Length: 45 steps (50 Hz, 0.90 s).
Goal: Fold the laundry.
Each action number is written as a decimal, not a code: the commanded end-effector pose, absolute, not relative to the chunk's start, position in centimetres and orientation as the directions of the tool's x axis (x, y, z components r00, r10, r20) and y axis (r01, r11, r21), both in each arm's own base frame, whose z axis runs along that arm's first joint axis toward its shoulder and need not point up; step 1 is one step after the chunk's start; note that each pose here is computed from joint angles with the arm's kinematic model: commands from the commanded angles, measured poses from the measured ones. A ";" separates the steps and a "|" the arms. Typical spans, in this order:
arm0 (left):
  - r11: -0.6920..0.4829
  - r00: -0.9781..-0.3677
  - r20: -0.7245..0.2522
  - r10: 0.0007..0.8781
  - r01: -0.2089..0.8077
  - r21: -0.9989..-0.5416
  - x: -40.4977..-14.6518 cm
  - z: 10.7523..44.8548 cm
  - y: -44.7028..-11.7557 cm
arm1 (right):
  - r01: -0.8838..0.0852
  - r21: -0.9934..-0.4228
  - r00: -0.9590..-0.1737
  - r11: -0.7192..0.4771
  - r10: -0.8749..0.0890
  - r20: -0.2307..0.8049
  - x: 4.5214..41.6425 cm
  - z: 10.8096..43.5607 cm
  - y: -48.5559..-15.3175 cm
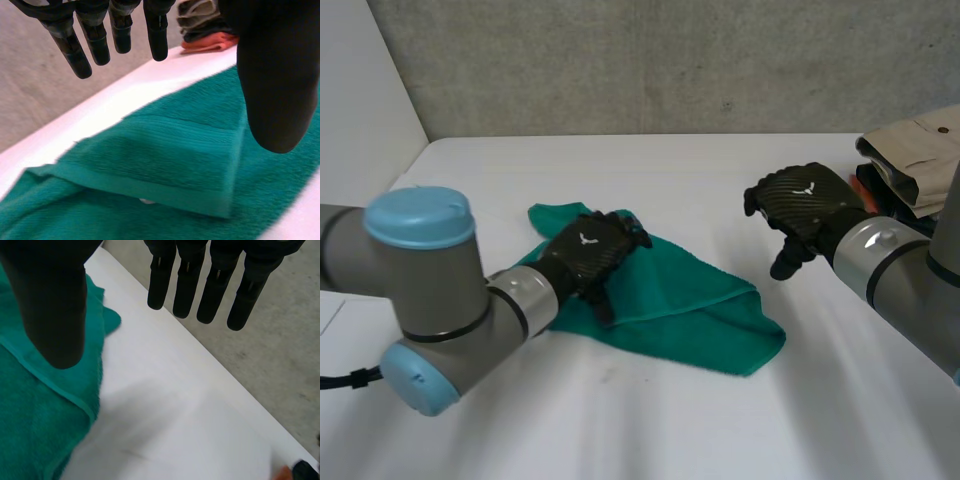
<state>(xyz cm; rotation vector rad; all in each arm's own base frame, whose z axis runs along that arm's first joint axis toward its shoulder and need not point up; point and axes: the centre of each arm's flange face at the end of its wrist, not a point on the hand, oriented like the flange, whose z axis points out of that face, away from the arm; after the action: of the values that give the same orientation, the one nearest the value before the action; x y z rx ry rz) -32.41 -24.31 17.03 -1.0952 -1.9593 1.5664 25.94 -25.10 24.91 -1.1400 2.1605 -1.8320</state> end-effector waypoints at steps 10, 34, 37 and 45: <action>0.119 -0.607 -0.168 0.777 0.404 -0.907 -33.9 12.9 -27.2 | -0.534 -0.842 -0.713 0.077 -0.577 0.399 23.7 20.6 -24.6; 0.088 -0.610 -0.210 0.765 0.420 -0.903 -34.2 11.5 -29.0 | -0.529 -0.842 -0.728 0.106 -0.566 0.387 22.5 18.7 -24.6; 0.062 -0.601 -0.230 0.765 0.425 -0.903 -34.5 11.4 -29.2 | -0.529 -0.842 -0.730 0.106 -0.563 0.387 22.4 18.8 -24.6; -0.013 -0.643 -0.308 0.701 0.420 -0.908 -34.7 12.2 -30.6 | -0.527 -0.842 -0.737 0.112 -0.555 0.387 22.1 18.7 -24.8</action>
<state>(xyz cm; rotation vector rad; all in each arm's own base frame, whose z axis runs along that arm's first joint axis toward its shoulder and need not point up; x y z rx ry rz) -34.54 -29.49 11.50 -1.2001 -2.0321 1.5895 22.29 -24.67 18.72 -1.1382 2.3174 -1.7402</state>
